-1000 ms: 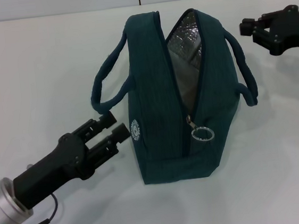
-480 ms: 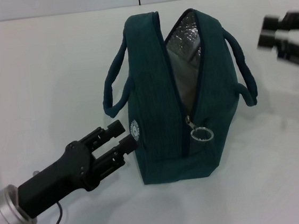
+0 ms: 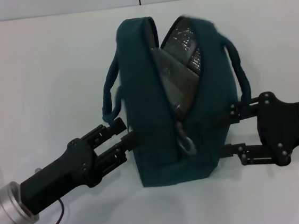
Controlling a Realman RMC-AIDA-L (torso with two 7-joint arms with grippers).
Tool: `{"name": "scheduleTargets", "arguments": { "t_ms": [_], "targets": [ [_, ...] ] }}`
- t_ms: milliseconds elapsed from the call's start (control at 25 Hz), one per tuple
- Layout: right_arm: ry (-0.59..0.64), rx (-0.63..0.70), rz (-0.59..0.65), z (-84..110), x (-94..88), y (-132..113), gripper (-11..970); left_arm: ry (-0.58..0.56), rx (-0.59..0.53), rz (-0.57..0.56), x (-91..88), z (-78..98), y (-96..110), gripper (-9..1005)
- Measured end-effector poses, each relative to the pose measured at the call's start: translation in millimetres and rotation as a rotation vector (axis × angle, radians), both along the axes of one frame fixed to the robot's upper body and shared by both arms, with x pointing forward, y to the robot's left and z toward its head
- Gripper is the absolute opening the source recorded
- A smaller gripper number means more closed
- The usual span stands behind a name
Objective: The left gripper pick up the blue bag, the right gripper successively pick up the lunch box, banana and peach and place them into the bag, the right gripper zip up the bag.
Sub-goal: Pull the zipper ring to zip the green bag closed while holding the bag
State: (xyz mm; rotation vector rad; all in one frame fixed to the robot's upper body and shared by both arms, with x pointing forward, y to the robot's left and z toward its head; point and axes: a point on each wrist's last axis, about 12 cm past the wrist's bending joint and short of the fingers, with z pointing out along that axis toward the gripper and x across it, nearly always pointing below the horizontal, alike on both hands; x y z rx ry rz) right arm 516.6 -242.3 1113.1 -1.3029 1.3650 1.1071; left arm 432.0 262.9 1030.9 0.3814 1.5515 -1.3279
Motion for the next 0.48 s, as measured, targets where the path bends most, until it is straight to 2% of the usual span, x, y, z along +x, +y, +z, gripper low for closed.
{"name": "scheduleTargets", "arguments": {
  "t_ms": [480],
  "targets": [
    [-0.004,0.044,-0.009,0.5,-4.7,-2.2,461,0.001,0.005,0.003,2.8,0.1,-0.6,642]
  ]
}}
